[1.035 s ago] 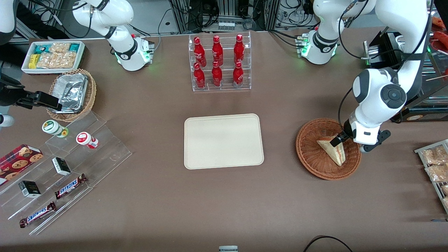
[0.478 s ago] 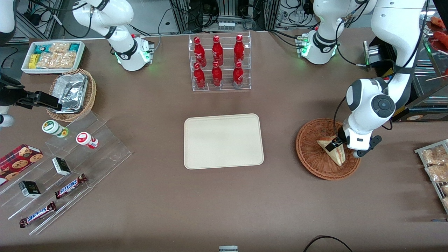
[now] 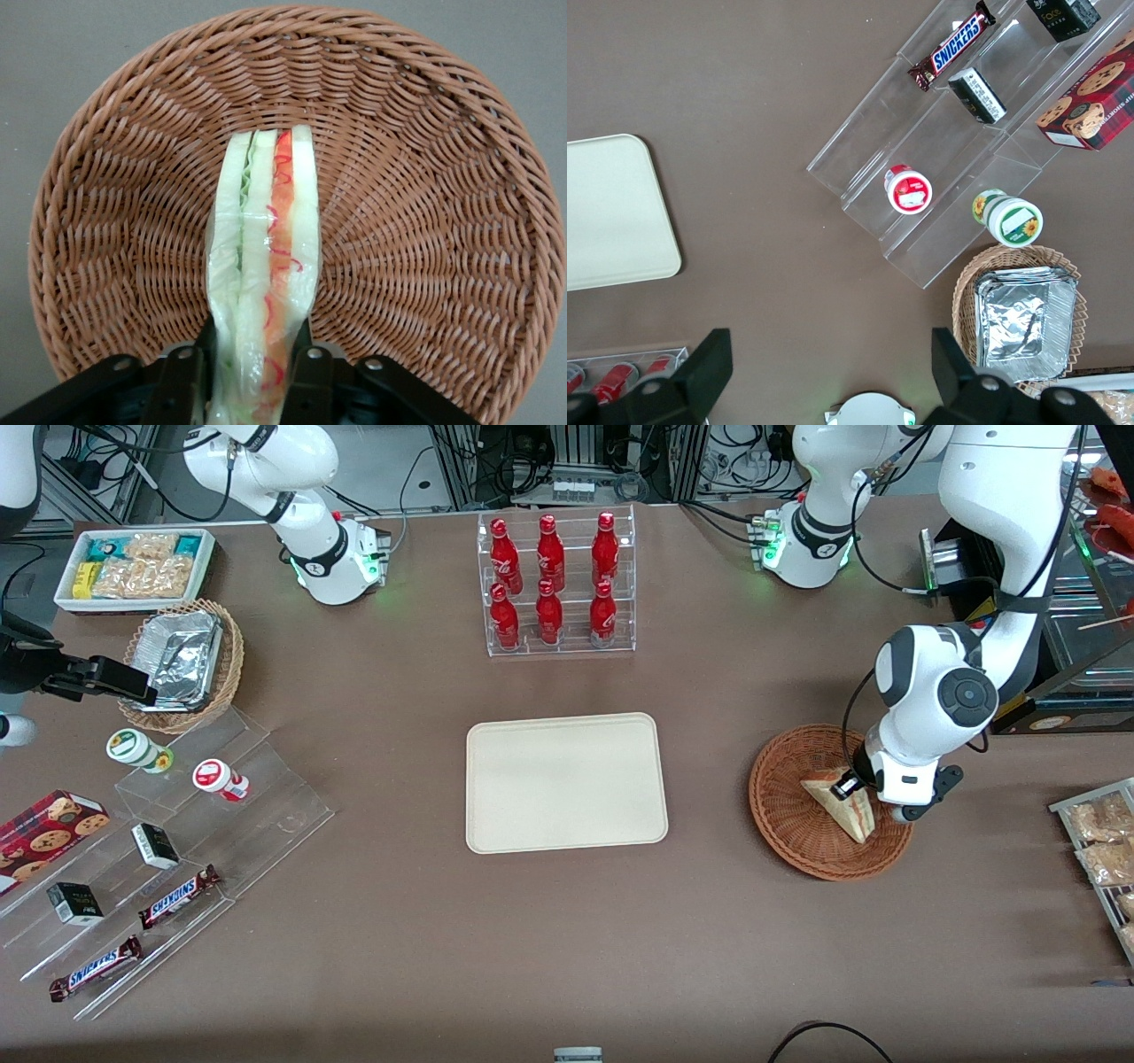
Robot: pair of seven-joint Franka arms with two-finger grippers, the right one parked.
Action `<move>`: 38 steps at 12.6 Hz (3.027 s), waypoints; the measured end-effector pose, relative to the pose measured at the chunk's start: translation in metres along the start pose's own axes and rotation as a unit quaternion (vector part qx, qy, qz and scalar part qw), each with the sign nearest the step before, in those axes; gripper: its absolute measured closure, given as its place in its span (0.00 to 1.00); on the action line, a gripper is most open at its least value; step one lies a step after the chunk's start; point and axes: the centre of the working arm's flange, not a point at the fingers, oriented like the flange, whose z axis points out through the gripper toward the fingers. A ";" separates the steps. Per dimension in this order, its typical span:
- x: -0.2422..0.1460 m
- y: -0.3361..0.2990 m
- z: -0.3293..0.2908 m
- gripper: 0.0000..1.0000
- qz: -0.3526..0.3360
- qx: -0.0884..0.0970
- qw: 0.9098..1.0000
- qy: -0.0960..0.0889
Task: Place sandwich from basket to tray
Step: 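Lower the left gripper and close it on the sandwich, then lift the sandwich and carry it with the left gripper over the tray, then lower the sandwich onto the tray and open the left gripper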
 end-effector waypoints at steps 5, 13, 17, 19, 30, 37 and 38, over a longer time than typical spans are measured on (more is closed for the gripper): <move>0.005 0.037 -0.069 0.80 0.117 0.037 0.991 -0.047; -0.118 0.188 -0.050 0.85 0.285 0.053 0.955 -0.070; -0.186 0.265 -0.031 0.85 0.274 0.046 0.959 -0.061; -0.221 0.295 -0.023 0.85 0.271 0.040 0.960 -0.057; -0.313 0.363 0.019 0.85 0.215 -0.004 0.976 -0.041; -0.313 0.362 0.027 0.57 0.200 0.001 0.979 -0.043; -0.312 0.363 0.025 0.46 0.200 -0.001 0.979 -0.042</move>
